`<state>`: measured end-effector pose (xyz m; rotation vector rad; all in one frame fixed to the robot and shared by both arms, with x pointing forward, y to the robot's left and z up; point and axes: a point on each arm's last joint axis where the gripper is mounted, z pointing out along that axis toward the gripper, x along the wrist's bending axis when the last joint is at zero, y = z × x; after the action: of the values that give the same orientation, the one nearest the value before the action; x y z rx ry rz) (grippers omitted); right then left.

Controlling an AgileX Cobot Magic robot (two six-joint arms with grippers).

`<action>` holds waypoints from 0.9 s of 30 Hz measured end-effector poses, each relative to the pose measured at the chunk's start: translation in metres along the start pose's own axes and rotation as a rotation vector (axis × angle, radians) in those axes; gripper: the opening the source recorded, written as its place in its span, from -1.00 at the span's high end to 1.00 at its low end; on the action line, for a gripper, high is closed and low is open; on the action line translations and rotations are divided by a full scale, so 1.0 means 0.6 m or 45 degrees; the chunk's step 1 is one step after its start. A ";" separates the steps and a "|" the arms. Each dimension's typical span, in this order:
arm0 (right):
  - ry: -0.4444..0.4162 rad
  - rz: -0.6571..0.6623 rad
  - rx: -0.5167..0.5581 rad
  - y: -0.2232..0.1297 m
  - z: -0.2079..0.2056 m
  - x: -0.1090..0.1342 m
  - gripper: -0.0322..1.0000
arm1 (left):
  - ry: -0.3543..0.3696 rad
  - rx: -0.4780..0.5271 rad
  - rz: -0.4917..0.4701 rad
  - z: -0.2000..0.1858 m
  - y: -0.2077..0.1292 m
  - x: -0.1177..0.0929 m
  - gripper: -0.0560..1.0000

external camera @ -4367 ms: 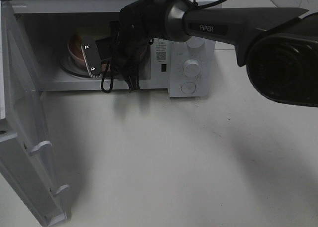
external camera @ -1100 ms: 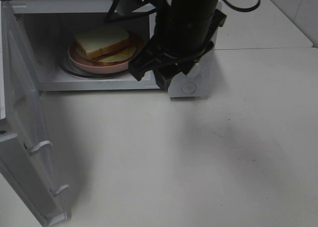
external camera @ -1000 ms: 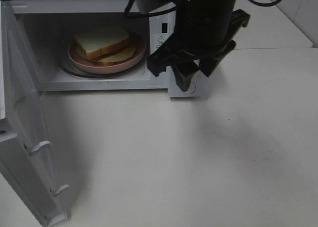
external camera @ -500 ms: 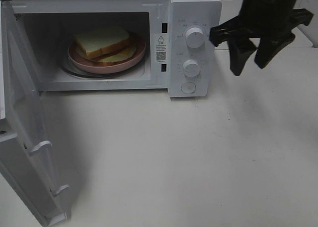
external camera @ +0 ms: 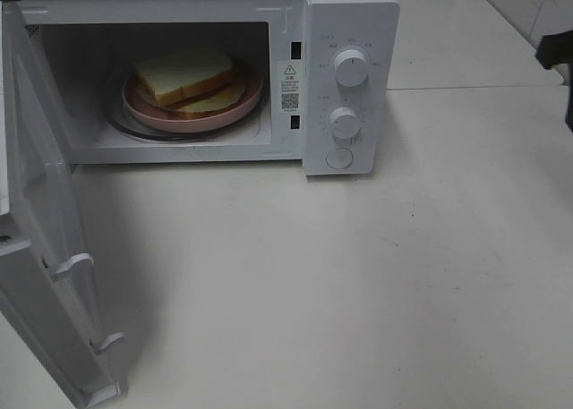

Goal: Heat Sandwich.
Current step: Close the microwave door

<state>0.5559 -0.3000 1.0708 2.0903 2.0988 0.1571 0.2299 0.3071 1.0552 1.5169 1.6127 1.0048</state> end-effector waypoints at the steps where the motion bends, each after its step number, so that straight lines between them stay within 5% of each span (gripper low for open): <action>1: 0.000 0.000 0.000 0.000 0.000 0.000 -0.08 | 0.000 0.000 0.000 0.000 0.000 0.000 -0.49; 9: 0.005 0.027 -0.028 -0.137 -0.040 -0.008 -0.08 | 0.000 0.000 0.000 0.000 0.000 0.000 -0.49; 14: 0.013 0.035 -0.163 -0.223 -0.055 -0.006 -0.08 | 0.000 0.000 0.000 0.000 0.000 0.000 -0.49; 27: 0.007 0.018 -0.416 -0.352 -0.031 -0.003 -0.08 | 0.000 0.000 0.000 0.000 0.000 0.000 -0.49</action>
<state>0.3449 -0.3027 1.0474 1.9117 1.9084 0.4739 0.2299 0.3071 1.0552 1.5169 1.6127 1.0048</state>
